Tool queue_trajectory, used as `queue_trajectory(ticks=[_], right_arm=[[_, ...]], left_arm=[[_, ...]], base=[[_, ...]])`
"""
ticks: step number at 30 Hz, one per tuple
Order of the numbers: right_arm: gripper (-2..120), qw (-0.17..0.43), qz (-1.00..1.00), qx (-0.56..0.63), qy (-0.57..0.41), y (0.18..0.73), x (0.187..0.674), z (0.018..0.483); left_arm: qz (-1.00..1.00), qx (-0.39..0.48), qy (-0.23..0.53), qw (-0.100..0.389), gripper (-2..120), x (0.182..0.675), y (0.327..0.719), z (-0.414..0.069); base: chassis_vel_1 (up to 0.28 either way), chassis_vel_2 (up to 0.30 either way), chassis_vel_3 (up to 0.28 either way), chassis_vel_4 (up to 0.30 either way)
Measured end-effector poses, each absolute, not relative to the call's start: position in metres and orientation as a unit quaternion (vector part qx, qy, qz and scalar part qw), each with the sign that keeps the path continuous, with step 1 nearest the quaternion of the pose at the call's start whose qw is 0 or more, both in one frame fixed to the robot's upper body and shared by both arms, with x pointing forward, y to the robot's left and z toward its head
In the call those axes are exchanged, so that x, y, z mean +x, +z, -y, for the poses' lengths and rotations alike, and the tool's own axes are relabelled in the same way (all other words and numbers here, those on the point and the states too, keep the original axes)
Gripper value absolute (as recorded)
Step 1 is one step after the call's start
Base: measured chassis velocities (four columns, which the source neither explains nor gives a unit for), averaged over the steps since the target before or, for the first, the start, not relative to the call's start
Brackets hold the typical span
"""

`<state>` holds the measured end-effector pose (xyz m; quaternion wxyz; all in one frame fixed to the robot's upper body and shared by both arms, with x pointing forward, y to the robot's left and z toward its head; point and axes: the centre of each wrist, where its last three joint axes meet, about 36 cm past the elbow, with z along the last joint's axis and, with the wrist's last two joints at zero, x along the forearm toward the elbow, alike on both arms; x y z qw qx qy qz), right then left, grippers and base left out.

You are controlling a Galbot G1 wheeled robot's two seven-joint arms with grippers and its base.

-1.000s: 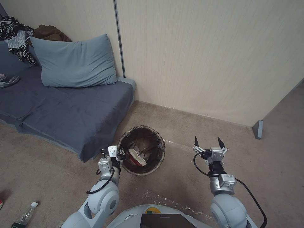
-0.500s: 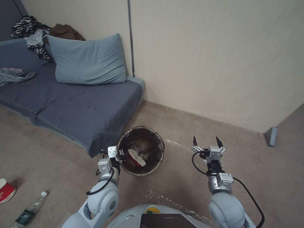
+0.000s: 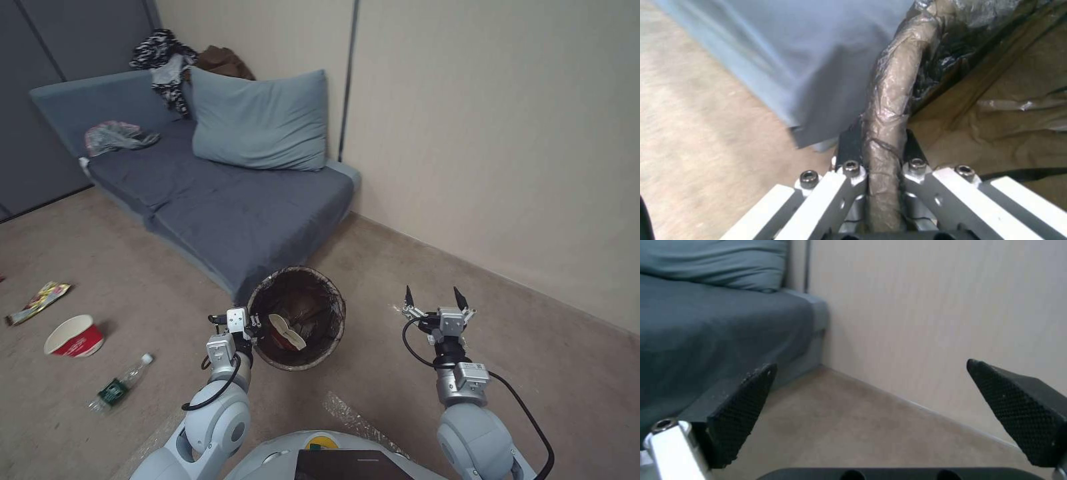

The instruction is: Pick up the trash bin, then pick up the garbage from the floor and place it into the trash bin.

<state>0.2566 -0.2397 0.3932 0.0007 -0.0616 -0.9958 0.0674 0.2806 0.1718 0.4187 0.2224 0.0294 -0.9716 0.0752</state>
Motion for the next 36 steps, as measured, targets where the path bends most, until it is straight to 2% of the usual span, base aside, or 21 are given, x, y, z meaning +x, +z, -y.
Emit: queue_trajectory(ticks=[36], right_arm=[[100, -0.001, 0.996, -0.051, 0.068, 0.3958, 0.2625, 0.2329]], left_arm=[[0.971, 0.028, 0.078, 0.224, 3, 0.2807, 0.4183, -0.1717]], base=[[0.121, 0.117, 0.117, 0.115]])
